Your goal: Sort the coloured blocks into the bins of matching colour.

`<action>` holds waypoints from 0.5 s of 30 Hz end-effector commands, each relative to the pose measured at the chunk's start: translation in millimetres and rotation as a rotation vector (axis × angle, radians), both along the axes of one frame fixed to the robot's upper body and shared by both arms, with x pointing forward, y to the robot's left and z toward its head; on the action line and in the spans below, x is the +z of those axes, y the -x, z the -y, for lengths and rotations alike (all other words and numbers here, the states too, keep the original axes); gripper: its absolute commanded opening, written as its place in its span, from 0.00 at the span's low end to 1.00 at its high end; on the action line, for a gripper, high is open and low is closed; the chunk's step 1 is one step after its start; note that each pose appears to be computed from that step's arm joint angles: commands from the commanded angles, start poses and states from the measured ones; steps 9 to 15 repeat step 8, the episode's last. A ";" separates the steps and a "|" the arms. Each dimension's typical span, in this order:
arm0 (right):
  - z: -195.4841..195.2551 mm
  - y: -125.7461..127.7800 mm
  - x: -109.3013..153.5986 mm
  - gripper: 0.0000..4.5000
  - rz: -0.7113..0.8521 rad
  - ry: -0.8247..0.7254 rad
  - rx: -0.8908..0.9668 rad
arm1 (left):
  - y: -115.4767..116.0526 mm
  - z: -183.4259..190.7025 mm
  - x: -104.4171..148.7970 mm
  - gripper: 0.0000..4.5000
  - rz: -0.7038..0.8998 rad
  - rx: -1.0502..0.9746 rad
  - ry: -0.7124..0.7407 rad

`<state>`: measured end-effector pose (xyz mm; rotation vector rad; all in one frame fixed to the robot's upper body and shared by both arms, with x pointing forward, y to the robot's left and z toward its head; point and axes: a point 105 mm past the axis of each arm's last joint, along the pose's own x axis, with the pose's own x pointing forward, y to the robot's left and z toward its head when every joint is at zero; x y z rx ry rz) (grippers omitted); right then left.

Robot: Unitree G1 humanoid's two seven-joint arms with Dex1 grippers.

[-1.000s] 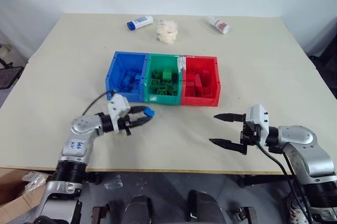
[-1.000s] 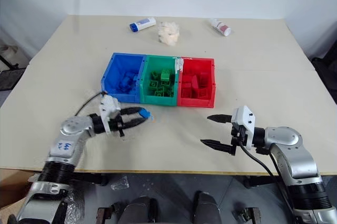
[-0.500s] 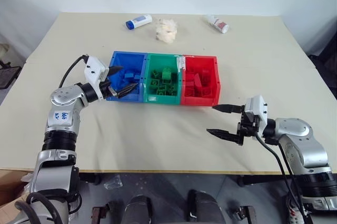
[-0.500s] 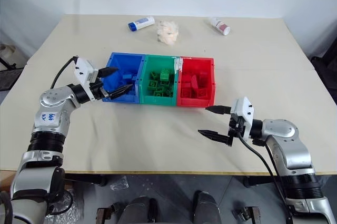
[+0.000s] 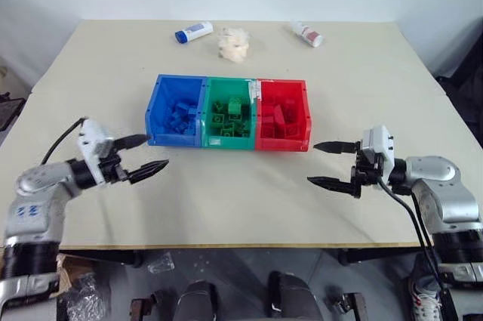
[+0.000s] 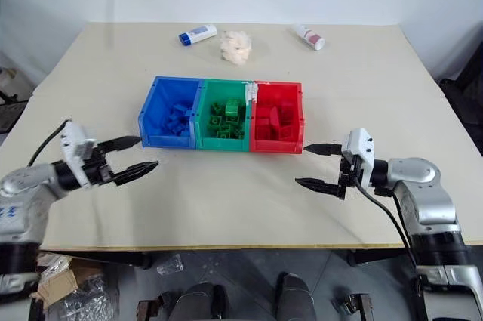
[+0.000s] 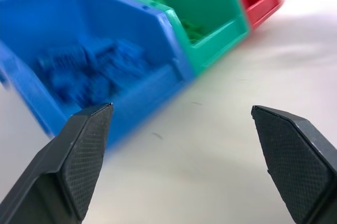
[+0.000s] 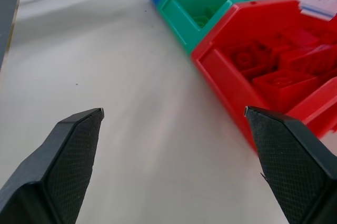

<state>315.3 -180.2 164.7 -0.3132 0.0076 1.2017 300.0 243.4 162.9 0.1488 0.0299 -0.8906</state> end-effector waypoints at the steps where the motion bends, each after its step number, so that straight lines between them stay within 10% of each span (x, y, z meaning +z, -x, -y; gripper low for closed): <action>1: 5.7 -2.3 10.3 1.00 0.036 0.015 0.015 | 18.1 -4.5 6.6 1.00 0.049 -0.029 -0.026; 15: 8.2 -8.5 7.8 1.00 0.028 0.041 0.029 | 28.3 -15.7 1.2 1.00 0.057 -0.023 0.006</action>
